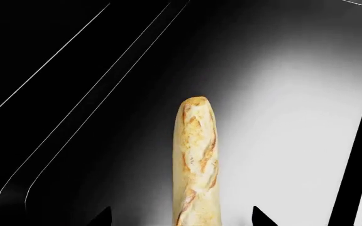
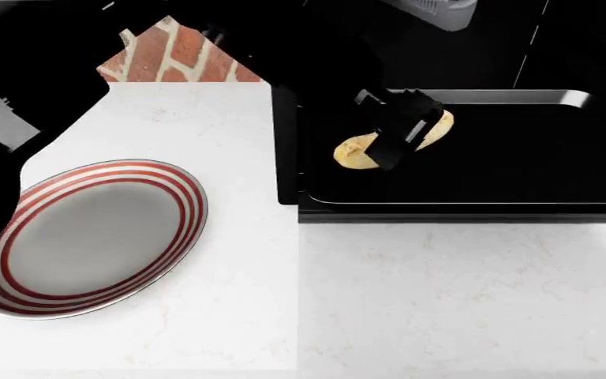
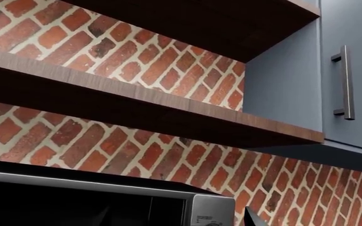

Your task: Place the baguette on the tray of the toaster oven.

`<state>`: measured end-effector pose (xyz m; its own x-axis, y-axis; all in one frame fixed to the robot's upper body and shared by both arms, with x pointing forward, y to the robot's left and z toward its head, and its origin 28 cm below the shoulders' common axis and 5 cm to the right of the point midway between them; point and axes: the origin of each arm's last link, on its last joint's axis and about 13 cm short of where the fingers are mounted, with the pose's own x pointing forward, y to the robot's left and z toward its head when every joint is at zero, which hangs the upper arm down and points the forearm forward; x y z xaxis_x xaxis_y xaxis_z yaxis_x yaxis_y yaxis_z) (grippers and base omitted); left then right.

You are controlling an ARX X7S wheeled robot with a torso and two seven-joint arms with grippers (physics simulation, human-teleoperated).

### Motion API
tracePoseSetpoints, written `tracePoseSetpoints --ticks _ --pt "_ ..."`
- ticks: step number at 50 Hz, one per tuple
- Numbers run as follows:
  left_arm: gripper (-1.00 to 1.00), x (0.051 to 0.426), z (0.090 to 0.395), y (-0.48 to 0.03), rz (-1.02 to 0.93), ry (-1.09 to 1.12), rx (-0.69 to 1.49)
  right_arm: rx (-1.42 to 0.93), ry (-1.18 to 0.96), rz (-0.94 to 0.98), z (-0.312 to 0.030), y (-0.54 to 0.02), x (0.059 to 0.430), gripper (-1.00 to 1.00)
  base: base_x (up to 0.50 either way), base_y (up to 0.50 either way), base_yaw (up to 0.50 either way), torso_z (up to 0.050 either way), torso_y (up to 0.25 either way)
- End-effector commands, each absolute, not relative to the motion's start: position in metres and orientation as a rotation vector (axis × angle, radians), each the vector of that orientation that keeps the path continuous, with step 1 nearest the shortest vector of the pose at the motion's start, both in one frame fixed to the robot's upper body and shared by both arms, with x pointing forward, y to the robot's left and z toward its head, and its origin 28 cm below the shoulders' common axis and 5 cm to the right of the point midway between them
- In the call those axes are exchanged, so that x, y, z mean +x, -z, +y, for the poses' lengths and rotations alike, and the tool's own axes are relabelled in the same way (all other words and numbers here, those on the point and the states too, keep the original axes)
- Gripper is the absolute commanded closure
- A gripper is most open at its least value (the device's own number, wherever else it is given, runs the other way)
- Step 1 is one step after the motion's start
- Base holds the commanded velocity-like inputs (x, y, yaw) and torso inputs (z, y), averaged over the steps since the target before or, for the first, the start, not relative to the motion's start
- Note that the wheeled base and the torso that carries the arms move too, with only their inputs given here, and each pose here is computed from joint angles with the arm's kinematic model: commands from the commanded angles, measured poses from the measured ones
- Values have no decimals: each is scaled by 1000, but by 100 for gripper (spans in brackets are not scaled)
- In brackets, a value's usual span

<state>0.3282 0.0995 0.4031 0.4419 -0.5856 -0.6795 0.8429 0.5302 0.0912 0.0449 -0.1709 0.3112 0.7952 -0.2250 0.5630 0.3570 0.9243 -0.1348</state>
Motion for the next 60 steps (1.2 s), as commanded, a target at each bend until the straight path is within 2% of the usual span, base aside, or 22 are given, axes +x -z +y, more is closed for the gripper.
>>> tracePoseSetpoints --ticks 1,36,60 --pt "-100 326 102 -416 603 896 468 -240 311 -570 -171 -311 45 -100 0 0 0 0 0" --pt "-100 292 121 -483 561 1070 412 -244 279 -610 -163 -324 46 -100 0 0 0 0 0" --pt "-100 250 150 -527 353 1086 295 -251 270 -651 -157 -336 39 -100 0 0 0 0 0"
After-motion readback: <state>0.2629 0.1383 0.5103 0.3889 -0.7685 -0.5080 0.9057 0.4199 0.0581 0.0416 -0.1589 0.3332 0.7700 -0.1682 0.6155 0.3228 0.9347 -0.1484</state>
